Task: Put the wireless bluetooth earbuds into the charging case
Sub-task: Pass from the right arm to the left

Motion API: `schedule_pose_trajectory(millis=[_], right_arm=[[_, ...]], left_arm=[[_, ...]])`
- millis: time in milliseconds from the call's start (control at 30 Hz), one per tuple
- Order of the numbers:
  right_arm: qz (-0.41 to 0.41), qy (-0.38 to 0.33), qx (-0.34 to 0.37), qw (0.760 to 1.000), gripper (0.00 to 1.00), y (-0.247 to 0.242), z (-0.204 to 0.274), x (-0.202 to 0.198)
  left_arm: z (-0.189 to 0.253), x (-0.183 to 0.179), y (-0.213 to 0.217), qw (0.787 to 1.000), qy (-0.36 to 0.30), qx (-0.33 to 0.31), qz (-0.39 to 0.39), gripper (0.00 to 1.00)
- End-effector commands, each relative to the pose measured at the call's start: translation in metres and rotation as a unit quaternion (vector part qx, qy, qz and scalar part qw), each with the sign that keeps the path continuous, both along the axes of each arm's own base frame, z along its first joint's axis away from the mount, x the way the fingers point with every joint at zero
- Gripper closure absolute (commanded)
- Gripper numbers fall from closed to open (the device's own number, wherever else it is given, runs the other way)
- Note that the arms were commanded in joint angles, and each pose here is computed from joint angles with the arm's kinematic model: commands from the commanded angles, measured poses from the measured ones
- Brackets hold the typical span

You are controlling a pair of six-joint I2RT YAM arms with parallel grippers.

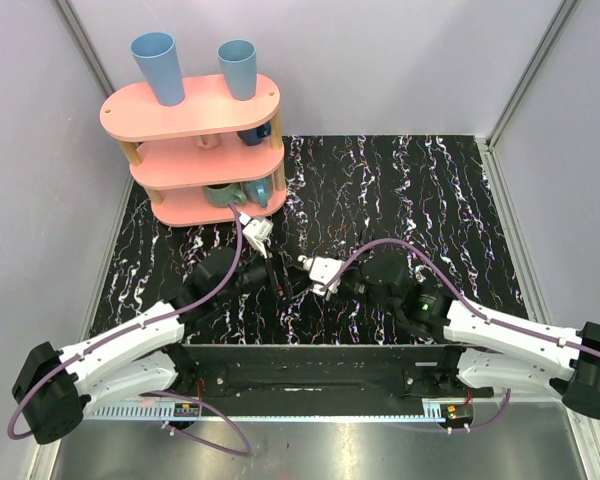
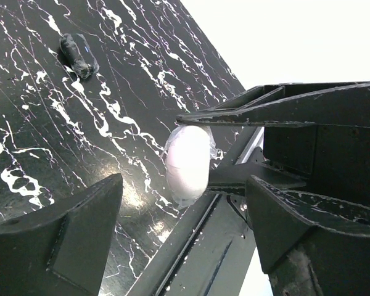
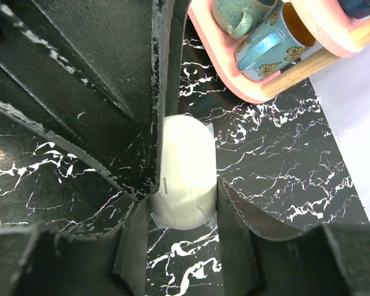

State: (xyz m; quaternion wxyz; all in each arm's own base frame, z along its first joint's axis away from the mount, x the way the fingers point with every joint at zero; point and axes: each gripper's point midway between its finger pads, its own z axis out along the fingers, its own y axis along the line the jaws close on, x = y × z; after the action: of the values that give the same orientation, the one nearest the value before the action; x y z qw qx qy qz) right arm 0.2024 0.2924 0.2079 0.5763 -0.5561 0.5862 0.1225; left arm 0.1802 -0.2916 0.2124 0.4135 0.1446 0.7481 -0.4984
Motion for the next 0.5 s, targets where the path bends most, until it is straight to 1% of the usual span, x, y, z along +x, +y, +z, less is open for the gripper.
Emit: schedule_pose_trajectory(millis=[0,33,133,267,467], right_arm=[[0.002,-0.022,0.062,0.998,1.0,0.0042,0.0341,-0.0029],[0.001,-0.021,0.061,0.998,1.0,0.0037,0.0324,-0.0033],[0.002,-0.015,0.059,0.998,1.0,0.0027,0.0294,-0.0047],[0.001,-0.013,0.062,0.998,1.0,0.0017,0.029,-0.0055],[0.01,-0.014,0.069,0.997,1.0,0.0022,0.0315,-0.0089]], left_arm=[[0.0213,0.0116,-0.0075,0.999,-0.042,-0.023,0.018,0.18],[0.0237,0.0128,-0.0081,0.998,-0.045,-0.026,0.022,0.23],[0.0265,0.0161,-0.0076,0.998,-0.049,-0.029,0.031,0.32],[0.0279,0.0163,-0.0091,0.998,-0.049,-0.031,0.03,0.36],[0.0299,0.0139,-0.0112,0.997,-0.055,-0.04,0.023,0.38]])
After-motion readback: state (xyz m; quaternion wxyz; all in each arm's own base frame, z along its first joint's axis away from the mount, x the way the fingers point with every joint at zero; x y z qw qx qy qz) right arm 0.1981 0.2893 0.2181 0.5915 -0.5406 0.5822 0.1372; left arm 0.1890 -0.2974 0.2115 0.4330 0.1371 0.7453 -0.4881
